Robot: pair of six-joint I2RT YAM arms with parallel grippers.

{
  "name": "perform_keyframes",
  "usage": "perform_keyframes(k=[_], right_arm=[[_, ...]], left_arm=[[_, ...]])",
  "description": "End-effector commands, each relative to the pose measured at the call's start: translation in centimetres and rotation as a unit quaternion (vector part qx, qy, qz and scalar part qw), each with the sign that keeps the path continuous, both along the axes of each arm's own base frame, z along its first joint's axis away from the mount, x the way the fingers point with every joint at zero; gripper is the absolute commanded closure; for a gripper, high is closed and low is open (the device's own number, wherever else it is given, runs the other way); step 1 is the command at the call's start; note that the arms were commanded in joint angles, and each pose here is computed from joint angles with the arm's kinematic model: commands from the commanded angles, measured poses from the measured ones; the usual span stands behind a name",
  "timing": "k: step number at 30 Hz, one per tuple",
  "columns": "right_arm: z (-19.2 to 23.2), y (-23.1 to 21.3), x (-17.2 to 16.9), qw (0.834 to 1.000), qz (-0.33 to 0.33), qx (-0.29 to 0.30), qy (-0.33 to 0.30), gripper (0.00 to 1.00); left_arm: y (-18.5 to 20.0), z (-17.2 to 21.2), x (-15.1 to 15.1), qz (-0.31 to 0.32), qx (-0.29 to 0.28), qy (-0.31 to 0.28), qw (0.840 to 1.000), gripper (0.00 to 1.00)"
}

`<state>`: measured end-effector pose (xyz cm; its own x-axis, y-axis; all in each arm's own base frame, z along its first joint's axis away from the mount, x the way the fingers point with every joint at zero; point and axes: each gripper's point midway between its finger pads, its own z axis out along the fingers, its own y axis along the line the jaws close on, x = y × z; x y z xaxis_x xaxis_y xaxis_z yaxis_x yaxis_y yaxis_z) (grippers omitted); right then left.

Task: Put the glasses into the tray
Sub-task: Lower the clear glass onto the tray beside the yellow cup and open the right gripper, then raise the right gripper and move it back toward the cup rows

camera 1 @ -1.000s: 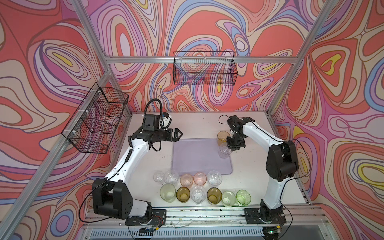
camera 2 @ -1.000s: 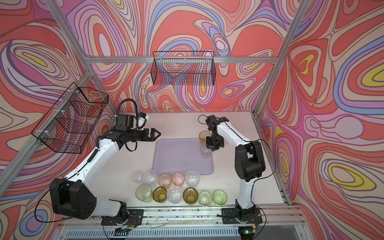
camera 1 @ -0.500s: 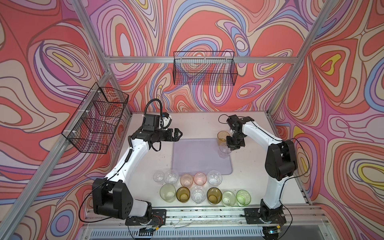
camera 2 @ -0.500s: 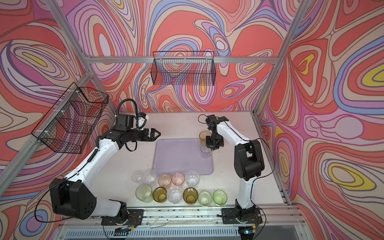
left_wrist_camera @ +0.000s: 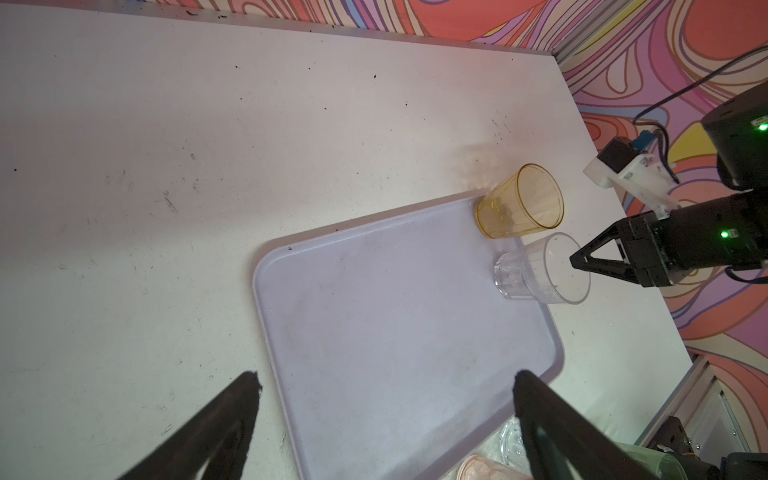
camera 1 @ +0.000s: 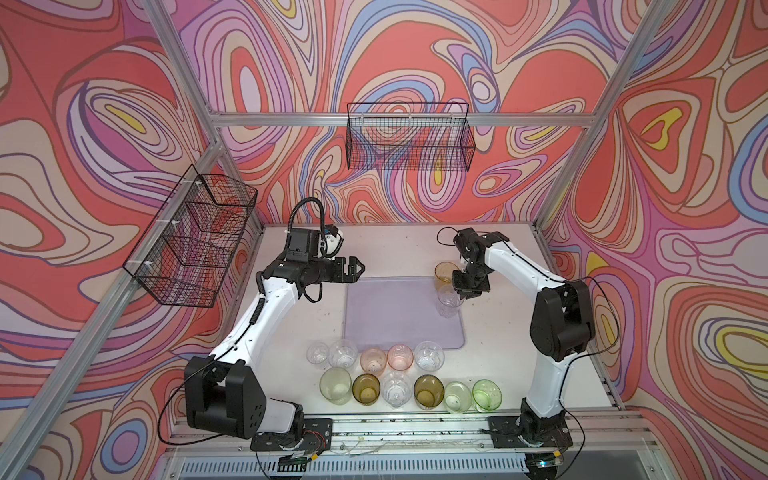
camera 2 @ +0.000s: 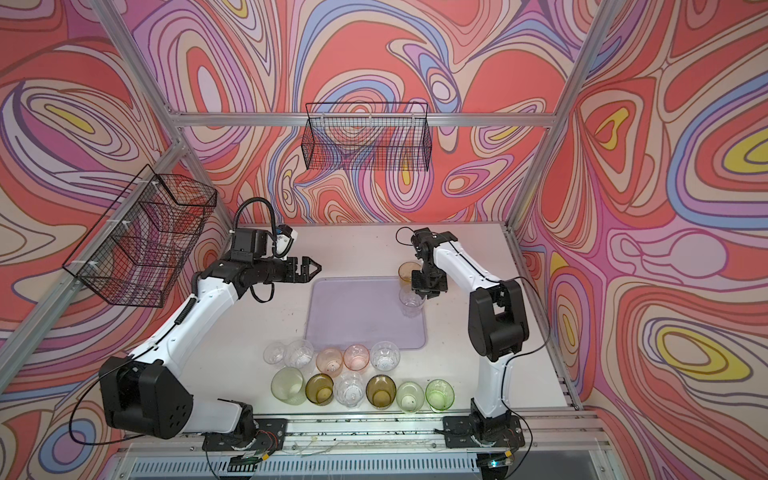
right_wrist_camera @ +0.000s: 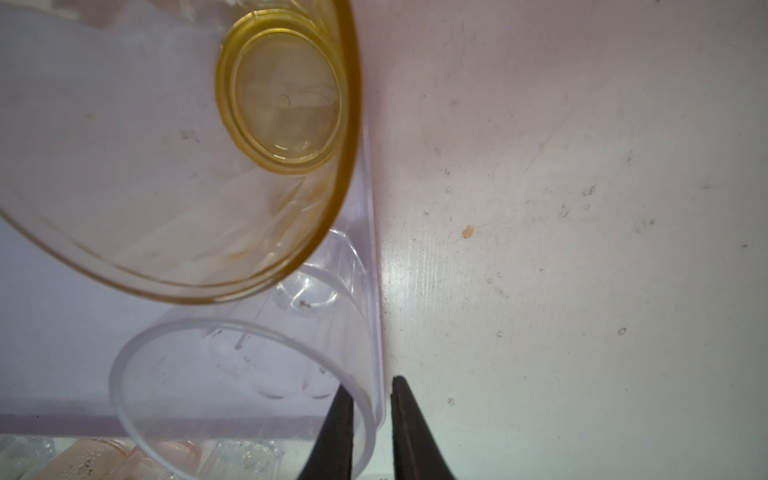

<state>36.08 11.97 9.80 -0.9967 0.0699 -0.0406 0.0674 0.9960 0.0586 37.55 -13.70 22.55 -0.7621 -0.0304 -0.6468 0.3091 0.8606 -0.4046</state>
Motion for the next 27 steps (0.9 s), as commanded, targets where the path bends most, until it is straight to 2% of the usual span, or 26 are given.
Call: perform_keyframes(k=[1, 12, 18, 27], right_arm=[[1.5, -0.3, 0.6, 1.000, 0.000, -0.004, -0.018, 0.81], [5.8, -0.8, -0.9, 0.999, -0.001, 0.003, -0.050, 0.79], [7.8, -1.6, -2.9, 0.998, 0.000, -0.001, -0.056, 0.79], [9.0, -1.5, -6.0, 0.998, 0.003, 0.027, -0.055, 0.77]], left_arm=[[0.1, 0.7, -0.3, -0.003, 0.005, -0.010, 1.000, 0.02], [0.2, 0.8, -0.3, -0.003, 0.007, -0.010, 1.000, 0.02], [0.2, 0.8, -0.4, -0.003, 0.010, -0.010, 1.000, 0.02], [0.3, 0.7, -0.4, -0.004, 0.014, -0.012, 1.000, 0.02]])
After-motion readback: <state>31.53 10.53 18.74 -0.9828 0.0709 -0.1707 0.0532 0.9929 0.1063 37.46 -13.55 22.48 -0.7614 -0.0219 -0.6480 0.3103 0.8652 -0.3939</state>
